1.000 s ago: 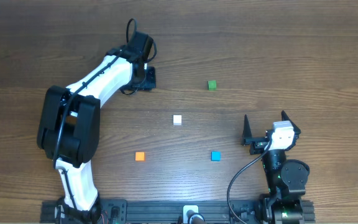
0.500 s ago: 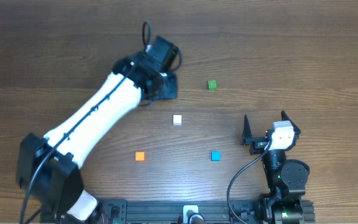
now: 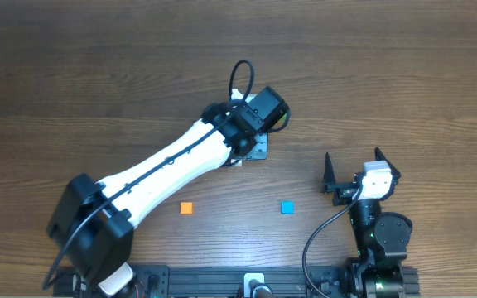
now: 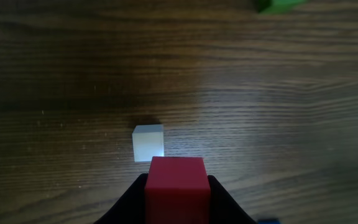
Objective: Stack Cubes
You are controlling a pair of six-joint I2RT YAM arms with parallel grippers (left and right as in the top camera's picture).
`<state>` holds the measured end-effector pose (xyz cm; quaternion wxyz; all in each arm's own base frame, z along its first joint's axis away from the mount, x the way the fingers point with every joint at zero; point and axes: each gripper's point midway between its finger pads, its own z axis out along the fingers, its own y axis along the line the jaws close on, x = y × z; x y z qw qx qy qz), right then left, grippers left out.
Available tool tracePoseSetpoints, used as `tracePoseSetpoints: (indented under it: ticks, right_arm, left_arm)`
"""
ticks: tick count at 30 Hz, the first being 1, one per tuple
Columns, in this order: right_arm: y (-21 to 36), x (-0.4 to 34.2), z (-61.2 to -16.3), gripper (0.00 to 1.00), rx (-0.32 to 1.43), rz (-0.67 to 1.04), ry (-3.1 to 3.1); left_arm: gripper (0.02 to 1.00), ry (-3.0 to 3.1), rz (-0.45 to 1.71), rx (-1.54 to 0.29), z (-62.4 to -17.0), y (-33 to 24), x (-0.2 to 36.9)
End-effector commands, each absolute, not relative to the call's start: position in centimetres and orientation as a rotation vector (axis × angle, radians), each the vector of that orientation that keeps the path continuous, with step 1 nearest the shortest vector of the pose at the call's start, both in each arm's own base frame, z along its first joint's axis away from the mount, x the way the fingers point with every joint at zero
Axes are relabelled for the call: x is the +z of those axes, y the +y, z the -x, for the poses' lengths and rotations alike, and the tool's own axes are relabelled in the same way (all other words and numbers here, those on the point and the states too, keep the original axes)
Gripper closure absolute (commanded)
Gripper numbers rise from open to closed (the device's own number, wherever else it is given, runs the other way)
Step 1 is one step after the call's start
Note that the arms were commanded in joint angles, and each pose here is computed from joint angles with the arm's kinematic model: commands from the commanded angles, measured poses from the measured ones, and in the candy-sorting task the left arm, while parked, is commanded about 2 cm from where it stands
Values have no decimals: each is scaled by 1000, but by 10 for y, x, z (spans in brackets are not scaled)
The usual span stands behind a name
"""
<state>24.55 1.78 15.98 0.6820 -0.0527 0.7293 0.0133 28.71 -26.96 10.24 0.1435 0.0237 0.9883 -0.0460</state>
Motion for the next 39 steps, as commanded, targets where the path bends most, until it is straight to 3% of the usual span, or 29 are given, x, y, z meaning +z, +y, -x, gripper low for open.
tracePoseSetpoints:
  ticks: [1,15,39]
  right_arm:
    - [17,158,-246,7,22,117,1637]
    - [17,158,-246,7,22,117,1637]
    - [17,157,-246,7,22,117,1638]
  left_arm:
    - [980,2884,-15,-31,-295,-260,76]
    - [980,2933,29,-42,-292,-250,41]
    - [978,2986,80,-68,-282,-247,31]
